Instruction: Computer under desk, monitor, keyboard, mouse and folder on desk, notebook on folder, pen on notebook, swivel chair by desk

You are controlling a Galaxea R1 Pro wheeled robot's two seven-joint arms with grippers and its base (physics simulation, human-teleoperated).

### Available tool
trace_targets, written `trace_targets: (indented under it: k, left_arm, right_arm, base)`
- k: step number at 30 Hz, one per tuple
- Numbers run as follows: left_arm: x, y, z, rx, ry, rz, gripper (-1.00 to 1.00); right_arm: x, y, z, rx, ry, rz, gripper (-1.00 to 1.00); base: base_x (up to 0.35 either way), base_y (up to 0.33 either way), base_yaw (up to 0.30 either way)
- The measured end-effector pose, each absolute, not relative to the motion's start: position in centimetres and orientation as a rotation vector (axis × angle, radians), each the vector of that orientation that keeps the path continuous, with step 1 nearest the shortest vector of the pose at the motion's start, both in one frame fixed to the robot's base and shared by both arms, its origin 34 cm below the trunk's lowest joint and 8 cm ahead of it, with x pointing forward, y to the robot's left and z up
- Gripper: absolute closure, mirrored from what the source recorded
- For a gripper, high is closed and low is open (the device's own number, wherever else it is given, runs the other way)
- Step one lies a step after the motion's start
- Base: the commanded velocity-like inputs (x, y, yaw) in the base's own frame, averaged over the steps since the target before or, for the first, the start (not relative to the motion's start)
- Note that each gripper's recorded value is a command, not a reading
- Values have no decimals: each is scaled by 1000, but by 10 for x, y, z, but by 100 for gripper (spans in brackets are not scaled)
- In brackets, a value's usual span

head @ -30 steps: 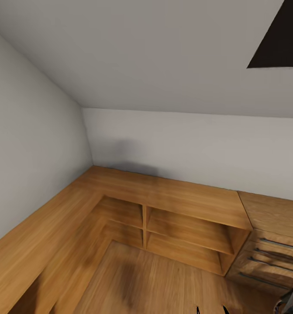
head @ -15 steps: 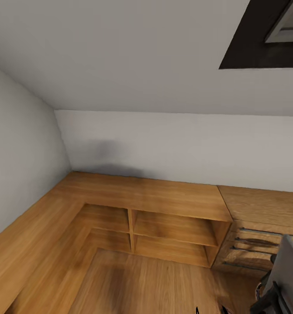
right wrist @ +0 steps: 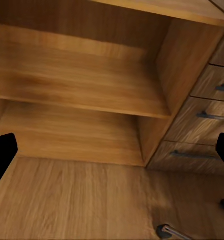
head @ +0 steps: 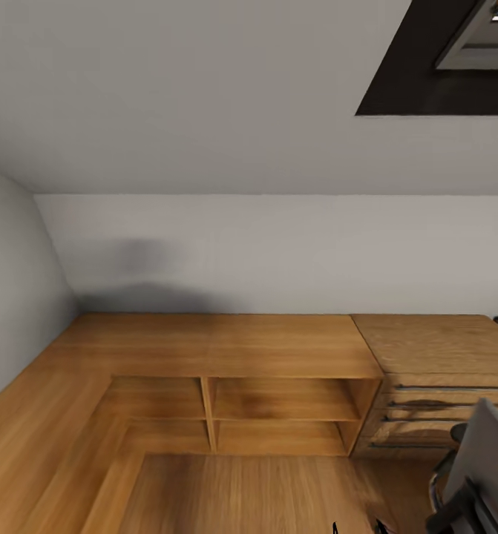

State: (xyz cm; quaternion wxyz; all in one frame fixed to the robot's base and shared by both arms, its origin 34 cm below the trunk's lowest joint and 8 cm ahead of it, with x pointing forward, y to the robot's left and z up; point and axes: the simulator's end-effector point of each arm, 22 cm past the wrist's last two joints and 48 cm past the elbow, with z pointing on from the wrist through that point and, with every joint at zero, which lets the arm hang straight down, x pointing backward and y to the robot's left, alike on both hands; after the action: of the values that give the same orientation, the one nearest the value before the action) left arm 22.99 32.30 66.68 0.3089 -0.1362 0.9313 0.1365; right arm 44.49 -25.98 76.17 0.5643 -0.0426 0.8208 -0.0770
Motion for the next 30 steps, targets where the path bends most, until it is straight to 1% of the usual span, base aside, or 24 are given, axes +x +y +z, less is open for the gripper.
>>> trace_targets:
  k: [4,10,30]
  left_arm:
    - [230,323,667,-360,2461,361,-100]
    - [230,323,667,-360,2462,361,-100]
    - [230,323,666,-360,2463,361,-100]
  right_arm:
    - [445,-260,762,-101,1931,-181,-100]
    - [445,-260,762,-100,1931,-181,-100]
    - [445,-260,761,-100,1931,-181,-100]
  base:
    - [258,180,-300]
    - [153,54,-300]
    - [11,4,-300]
